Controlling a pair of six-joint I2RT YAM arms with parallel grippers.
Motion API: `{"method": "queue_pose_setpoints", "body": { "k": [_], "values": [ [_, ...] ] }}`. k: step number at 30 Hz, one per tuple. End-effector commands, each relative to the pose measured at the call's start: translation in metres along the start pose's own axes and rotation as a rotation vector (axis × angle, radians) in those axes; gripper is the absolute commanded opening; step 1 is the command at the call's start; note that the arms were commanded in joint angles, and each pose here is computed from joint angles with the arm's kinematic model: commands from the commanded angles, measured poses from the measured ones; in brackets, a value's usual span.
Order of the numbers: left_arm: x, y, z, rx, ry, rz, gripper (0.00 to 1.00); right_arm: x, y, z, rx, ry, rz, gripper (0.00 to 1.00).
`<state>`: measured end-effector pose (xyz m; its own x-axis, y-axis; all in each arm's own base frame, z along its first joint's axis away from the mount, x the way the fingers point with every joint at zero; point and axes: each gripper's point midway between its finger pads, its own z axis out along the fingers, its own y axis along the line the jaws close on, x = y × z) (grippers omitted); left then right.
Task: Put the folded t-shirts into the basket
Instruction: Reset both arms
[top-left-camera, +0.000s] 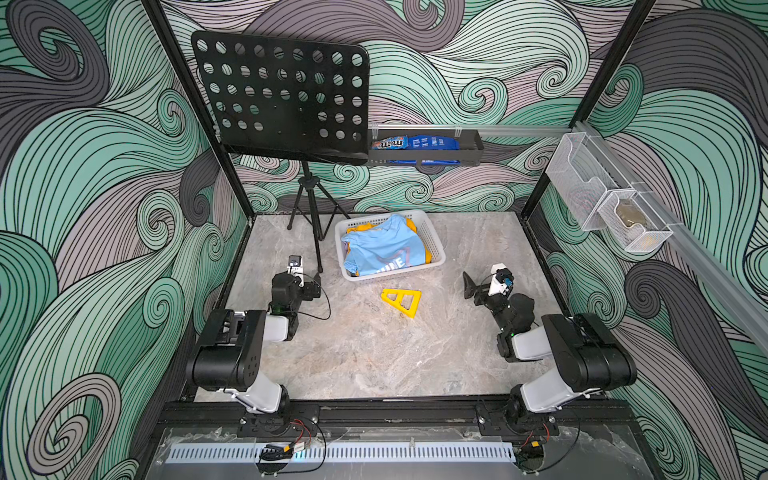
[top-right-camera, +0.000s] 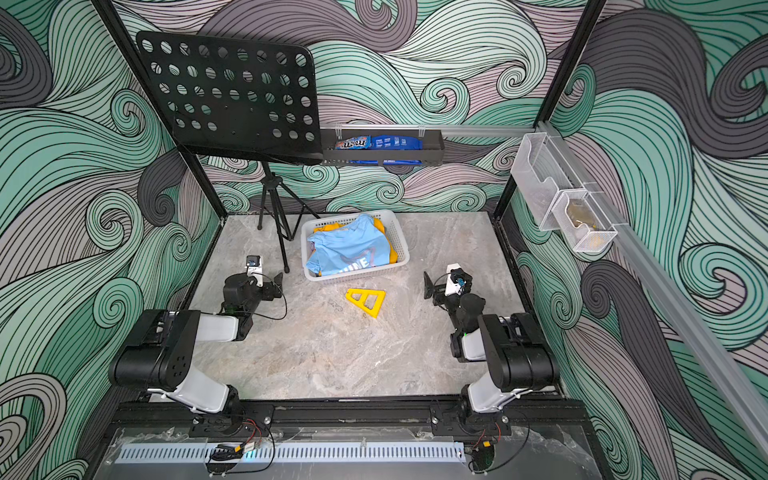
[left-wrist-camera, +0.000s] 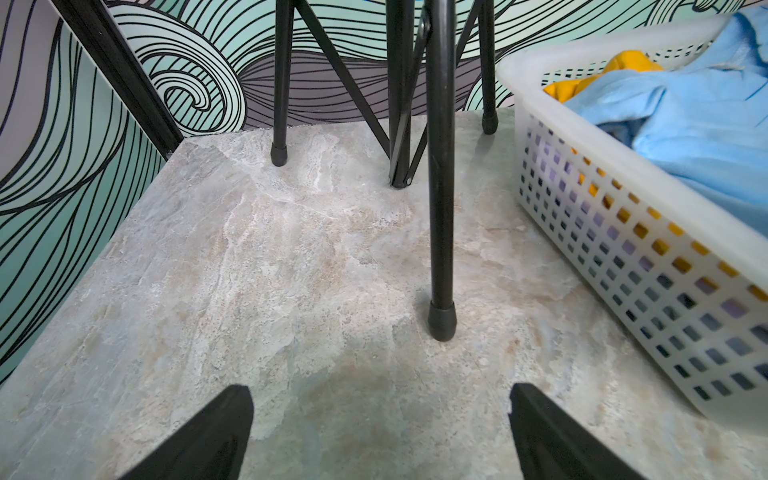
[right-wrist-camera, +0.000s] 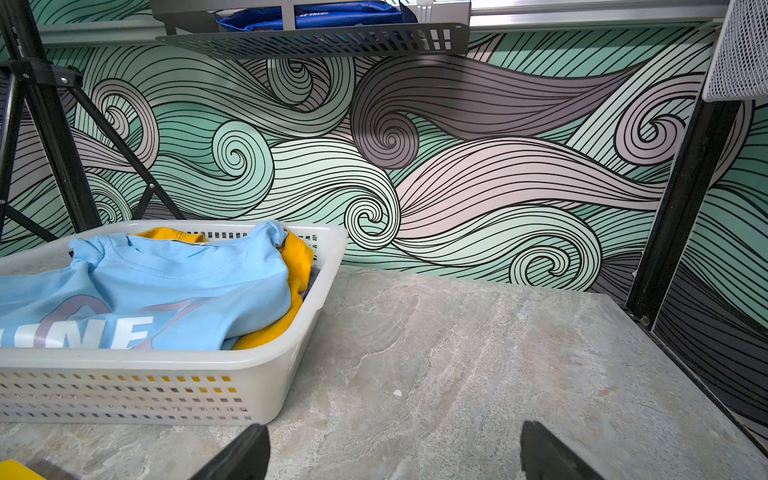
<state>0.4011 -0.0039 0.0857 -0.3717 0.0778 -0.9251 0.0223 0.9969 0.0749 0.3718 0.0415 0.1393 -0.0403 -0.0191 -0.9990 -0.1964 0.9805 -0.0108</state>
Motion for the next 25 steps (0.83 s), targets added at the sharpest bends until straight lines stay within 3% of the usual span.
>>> {"method": "queue_pose_setpoints", "body": {
  "k": [1,25],
  "values": [
    [-0.0039,0.0016,0.0019,-0.010,-0.016,-0.002,0.99,-0.0025,-0.0019,0.0015,0.010,-0.010,0.006,0.99],
    [-0.0032,0.0038,0.0020,-0.025,-0.016,-0.007,0.99,-0.0027,-0.0017,0.0016,0.010,-0.010,0.005,0.99]
  ]
}}
